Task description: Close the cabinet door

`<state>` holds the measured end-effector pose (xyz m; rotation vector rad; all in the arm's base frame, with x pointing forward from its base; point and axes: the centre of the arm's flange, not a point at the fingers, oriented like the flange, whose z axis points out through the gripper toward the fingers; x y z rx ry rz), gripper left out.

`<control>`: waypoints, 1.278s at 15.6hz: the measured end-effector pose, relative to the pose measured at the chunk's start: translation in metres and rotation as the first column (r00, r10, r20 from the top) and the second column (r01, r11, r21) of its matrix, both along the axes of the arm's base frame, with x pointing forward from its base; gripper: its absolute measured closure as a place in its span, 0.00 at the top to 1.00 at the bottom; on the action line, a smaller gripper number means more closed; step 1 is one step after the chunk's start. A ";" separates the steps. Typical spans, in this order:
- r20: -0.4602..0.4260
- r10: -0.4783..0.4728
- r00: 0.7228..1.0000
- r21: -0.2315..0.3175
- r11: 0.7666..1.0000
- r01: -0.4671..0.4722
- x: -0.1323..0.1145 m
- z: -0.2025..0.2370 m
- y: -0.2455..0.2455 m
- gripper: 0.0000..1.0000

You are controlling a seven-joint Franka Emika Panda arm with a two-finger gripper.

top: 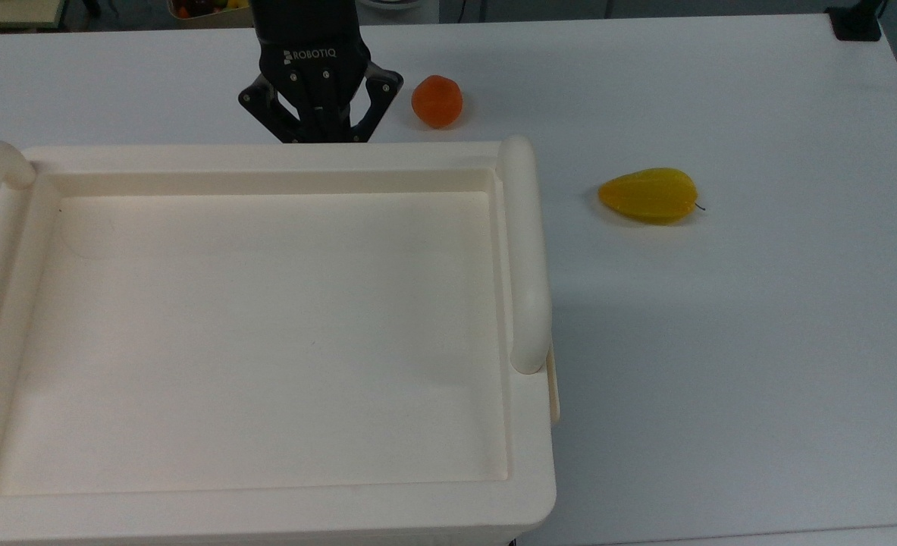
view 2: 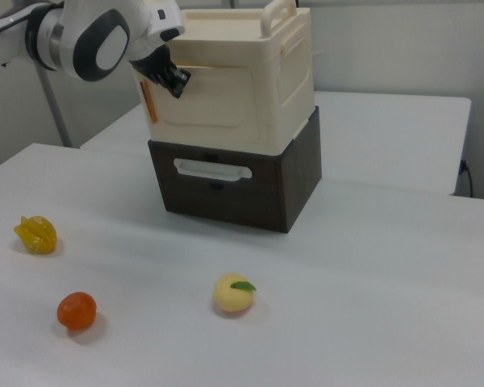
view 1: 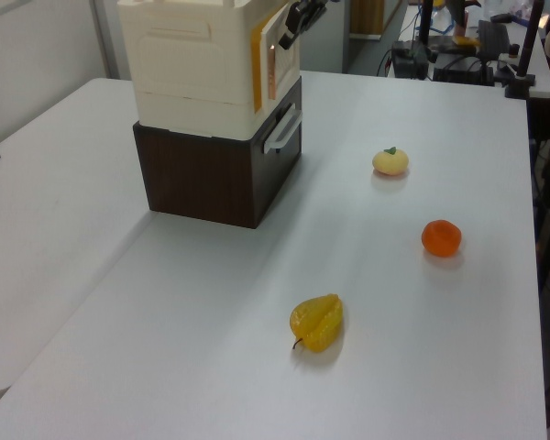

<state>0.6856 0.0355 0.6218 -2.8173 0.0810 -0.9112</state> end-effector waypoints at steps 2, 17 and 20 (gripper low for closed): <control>0.032 0.000 0.999 -0.001 1.000 0.000 0.005 -0.003 0.005 0.01; 0.051 0.001 0.999 -0.016 1.000 0.000 0.009 -0.014 0.008 0.01; -0.031 0.018 0.999 -0.061 0.998 -0.020 0.004 -0.031 0.008 0.01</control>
